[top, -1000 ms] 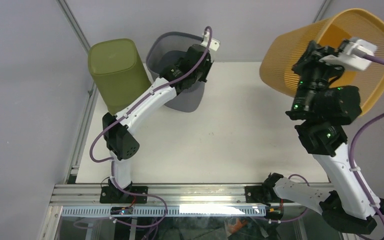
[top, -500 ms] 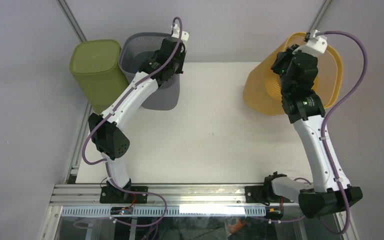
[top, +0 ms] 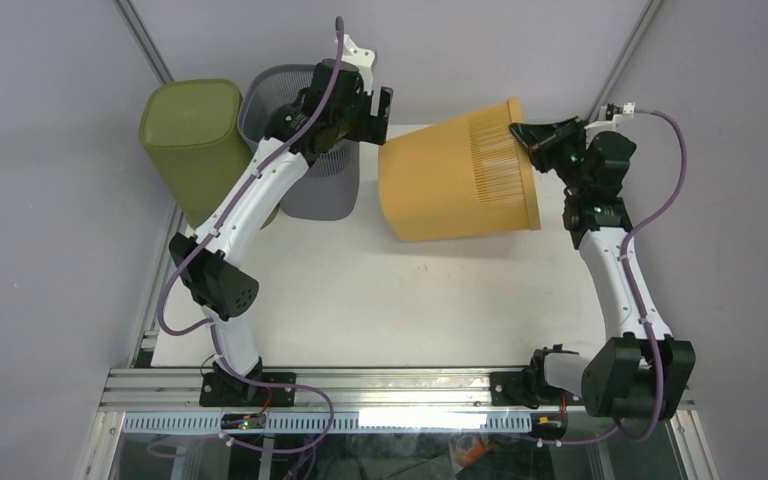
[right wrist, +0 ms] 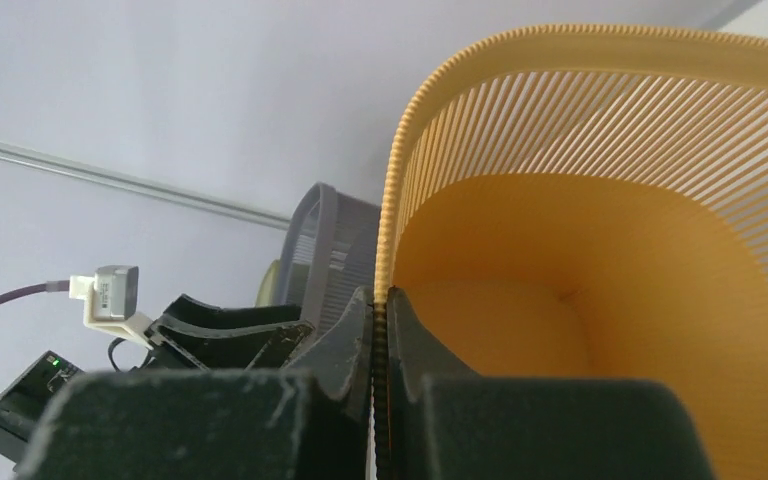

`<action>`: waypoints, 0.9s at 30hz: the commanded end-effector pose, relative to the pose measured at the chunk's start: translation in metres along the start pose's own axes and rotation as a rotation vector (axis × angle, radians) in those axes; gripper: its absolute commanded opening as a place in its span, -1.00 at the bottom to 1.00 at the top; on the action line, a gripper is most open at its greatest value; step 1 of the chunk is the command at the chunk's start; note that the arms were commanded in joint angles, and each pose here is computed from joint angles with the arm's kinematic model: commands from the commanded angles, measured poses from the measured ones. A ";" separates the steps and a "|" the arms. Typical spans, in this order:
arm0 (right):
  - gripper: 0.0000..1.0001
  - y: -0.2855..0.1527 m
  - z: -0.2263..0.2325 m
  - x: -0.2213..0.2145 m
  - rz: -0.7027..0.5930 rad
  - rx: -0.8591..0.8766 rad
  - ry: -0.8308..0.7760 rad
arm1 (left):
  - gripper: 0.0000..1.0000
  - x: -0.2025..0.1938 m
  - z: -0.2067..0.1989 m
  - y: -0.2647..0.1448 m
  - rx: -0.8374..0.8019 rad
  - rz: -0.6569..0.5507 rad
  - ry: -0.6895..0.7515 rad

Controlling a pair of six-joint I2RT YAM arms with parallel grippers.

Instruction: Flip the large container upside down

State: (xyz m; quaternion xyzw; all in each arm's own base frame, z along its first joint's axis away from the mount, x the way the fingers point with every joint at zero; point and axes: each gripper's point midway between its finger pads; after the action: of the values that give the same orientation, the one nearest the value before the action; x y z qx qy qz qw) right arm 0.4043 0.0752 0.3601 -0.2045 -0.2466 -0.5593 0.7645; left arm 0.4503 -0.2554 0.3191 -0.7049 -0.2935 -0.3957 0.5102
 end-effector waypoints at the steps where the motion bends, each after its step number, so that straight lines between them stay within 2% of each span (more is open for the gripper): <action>1: -1.00 -0.015 0.059 0.027 -0.068 0.289 0.121 | 0.69 0.052 -0.032 -0.054 -0.176 -0.128 -0.095; 6: -1.00 -0.011 0.019 -0.002 -0.013 0.278 0.261 | 0.73 0.060 -0.044 -0.070 -0.249 -0.141 -0.104; 11: -1.00 -0.018 -0.007 -0.015 -0.007 0.142 0.179 | 0.76 0.054 -0.053 -0.074 -0.304 -0.113 -0.124; 16: -1.00 -0.023 -0.043 -0.041 0.082 -0.024 0.116 | 0.80 0.032 -0.061 -0.071 -0.346 -0.035 -0.164; 20: -0.52 -0.035 -0.068 -0.050 0.100 -0.145 0.027 | 0.81 0.004 -0.063 -0.066 -0.346 0.041 -0.202; 24: -0.23 -0.045 -0.083 -0.053 0.156 -0.243 -0.099 | 0.81 -0.024 -0.064 -0.066 -0.341 0.110 -0.240; 27: 0.11 -0.049 -0.096 -0.056 0.216 -0.308 -0.179 | 0.81 -0.039 -0.066 -0.067 -0.348 0.144 -0.264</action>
State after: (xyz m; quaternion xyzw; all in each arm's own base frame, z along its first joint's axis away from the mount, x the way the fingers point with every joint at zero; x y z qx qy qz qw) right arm 0.3622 0.0597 0.2433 -0.3171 -0.1485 -0.5152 0.7823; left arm 0.3815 -0.2921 0.3039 -0.8251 -0.2251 -0.3124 0.4134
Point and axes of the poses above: each gripper's point midway between its finger pads, its own y axis out along the fingers, its own z axis along the line the jaws close on, x = y × z, and after that the axes turned 9 degrees about -y, right-handed
